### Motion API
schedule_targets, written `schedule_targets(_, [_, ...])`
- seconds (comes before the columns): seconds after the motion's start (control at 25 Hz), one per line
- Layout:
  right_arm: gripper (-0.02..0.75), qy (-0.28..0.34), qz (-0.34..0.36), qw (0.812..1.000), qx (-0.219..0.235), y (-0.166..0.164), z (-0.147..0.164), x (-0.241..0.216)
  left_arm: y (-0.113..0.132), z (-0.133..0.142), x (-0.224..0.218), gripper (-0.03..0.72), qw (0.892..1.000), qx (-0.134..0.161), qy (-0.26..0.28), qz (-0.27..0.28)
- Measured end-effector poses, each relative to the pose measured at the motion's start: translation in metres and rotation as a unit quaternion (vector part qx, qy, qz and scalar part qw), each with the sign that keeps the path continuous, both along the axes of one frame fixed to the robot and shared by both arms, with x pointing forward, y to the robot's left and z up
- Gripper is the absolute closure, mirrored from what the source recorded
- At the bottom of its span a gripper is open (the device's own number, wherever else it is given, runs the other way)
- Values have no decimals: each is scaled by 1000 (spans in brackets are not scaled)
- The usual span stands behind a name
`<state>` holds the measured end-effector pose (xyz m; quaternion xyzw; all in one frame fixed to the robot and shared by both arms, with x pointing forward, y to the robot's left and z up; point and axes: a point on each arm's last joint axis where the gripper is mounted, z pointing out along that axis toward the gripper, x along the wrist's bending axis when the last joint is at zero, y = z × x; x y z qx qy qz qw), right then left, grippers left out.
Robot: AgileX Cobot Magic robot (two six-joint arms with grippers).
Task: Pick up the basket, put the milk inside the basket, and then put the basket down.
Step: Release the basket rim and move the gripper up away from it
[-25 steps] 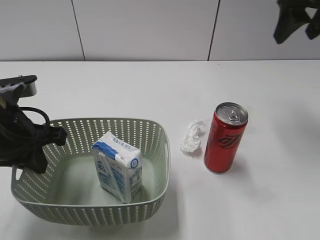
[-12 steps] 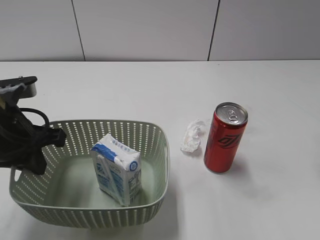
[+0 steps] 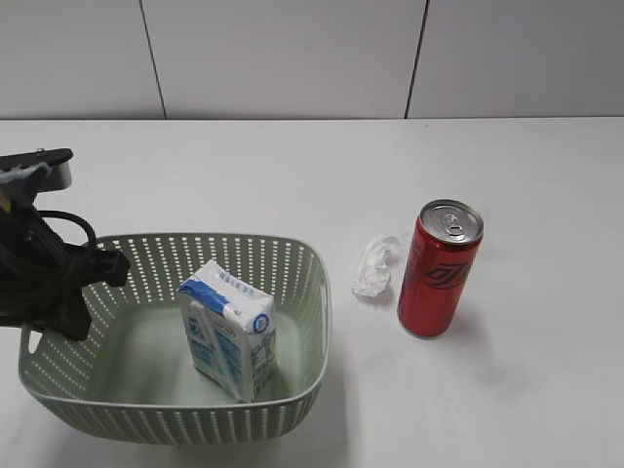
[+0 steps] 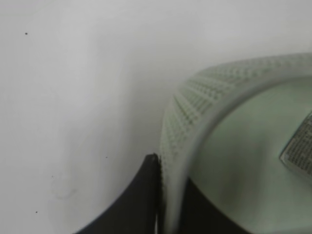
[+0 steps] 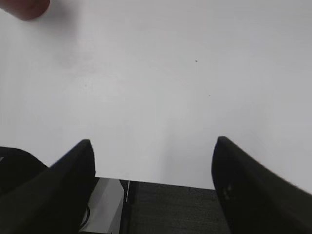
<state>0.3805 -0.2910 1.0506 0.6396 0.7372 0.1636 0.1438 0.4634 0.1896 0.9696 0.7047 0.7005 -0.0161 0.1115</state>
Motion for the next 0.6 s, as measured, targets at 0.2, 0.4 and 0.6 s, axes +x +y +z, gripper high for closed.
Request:
schedule_targets(0.2, [155, -43, -1, 999, 2, -1, -16, -41, 0, 0, 0, 681, 1000, 0, 0, 0])
schedule_targets(0.4, [155, -101, -1, 995, 7, -1, -27, -73, 0, 0, 0, 681, 1000, 0, -1, 0])
schedule_targets(0.6, [155, -200, -1, 980, 9, -2, -16, -97, 0, 0, 0, 681, 1000, 0, -1, 0])
